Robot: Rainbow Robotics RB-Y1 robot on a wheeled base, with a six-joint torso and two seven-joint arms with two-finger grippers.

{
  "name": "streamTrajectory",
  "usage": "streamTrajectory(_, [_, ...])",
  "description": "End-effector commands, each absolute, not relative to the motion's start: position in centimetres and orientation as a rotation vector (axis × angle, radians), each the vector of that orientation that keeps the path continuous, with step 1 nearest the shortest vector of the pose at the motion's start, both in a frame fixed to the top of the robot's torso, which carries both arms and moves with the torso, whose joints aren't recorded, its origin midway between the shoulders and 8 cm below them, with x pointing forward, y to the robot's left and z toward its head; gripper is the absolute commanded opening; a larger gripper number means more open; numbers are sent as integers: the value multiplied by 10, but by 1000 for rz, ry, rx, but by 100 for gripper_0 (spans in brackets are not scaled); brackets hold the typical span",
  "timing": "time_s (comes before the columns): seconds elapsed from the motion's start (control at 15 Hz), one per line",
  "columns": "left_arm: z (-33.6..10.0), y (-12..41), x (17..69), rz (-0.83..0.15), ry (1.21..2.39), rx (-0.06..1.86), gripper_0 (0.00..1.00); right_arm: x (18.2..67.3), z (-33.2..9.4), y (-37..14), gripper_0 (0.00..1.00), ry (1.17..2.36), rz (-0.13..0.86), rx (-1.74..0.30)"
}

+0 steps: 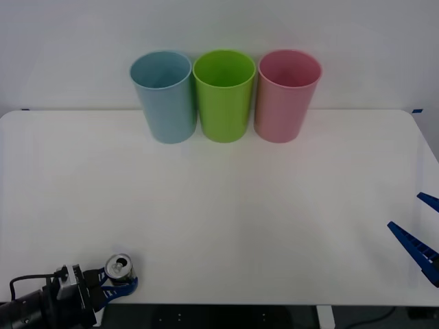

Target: Grasp the object on the table and drop it into the matching bin: aluminum can to the light blue bin, PET bottle to the pink bin.

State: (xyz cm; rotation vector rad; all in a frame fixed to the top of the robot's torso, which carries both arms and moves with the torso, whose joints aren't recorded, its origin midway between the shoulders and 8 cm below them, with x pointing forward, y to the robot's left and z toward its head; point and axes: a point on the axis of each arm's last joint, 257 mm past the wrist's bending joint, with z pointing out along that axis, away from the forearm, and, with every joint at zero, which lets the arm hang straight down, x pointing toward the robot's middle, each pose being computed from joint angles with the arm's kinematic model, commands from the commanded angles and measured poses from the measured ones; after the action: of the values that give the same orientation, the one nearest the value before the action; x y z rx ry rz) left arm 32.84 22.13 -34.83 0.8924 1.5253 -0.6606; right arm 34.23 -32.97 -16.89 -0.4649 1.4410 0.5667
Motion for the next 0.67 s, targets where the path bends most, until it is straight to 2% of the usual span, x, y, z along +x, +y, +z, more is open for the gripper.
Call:
streamTrajectory(0.07, [-345, 223, 331, -659, 1521, 875, 0, 342, -169, -330, 100, 1441, 567, -465])
streamTrajectory(0.67, [-307, 231, 374, -633, 1460, 750, 0, 342, -169, -330, 100, 1441, 567, -465])
